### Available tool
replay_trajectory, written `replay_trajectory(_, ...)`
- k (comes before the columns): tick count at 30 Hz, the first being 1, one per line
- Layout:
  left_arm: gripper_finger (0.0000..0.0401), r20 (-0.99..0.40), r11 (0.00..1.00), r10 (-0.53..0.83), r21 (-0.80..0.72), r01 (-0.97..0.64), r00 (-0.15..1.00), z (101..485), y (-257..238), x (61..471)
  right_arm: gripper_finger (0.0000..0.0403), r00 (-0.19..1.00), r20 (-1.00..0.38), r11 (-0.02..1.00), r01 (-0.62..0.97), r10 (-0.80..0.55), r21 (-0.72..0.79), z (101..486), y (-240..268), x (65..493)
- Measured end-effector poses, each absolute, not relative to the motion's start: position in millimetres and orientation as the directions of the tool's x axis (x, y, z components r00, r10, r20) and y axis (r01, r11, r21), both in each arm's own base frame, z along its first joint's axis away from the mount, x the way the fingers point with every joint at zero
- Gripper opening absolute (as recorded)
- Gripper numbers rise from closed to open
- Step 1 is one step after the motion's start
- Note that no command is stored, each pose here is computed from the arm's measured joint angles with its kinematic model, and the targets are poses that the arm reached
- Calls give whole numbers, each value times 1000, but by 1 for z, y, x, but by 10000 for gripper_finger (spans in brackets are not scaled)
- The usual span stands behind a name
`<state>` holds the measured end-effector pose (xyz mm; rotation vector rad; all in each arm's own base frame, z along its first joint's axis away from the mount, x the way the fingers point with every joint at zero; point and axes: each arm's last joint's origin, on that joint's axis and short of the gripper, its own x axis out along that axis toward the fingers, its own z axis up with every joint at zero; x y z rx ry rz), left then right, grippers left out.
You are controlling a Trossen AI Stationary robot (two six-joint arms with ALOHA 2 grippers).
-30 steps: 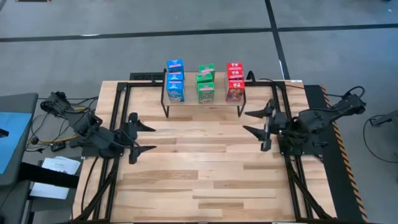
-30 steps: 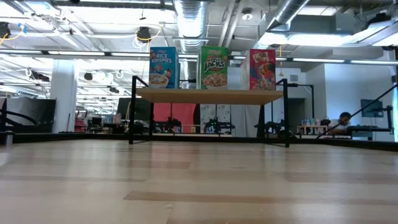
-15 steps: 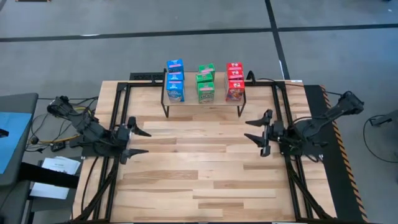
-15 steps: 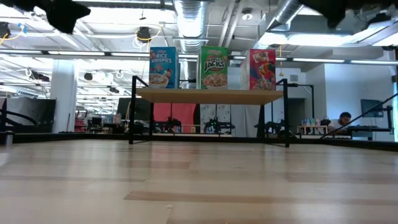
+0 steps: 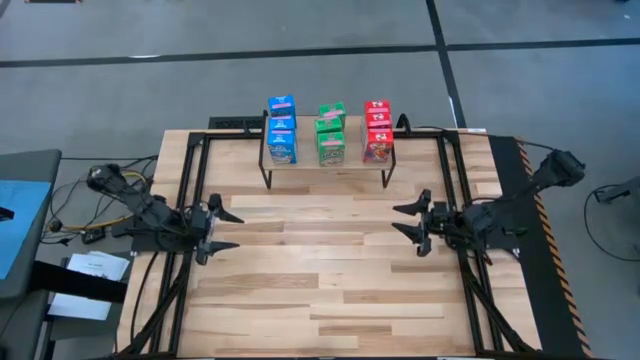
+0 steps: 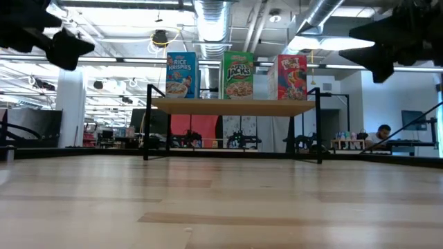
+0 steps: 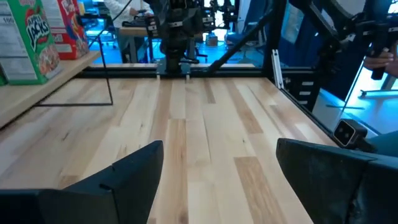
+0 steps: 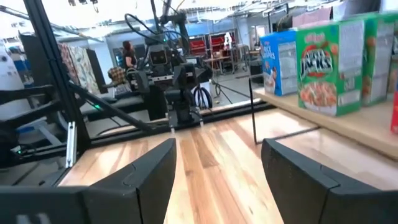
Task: Stack cereal on shelf
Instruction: Return to Home Position
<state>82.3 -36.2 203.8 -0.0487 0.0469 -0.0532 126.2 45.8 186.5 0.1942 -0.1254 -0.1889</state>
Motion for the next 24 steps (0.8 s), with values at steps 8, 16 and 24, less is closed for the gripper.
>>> replay_trajectory(8,303,-43,1000,-10,-21,9,999,181,-34,81,261,973,106,961,180,-205,208,178,44,123)
replay_trajectory(16,303,-49,988,147,49,-145,988,175,-30,82,261,968,109,964,206,-226,167,178,43,123)
replay_trajectory(24,303,-50,983,183,19,-183,982,175,-29,82,261,936,194,956,282,-292,80,192,40,110)
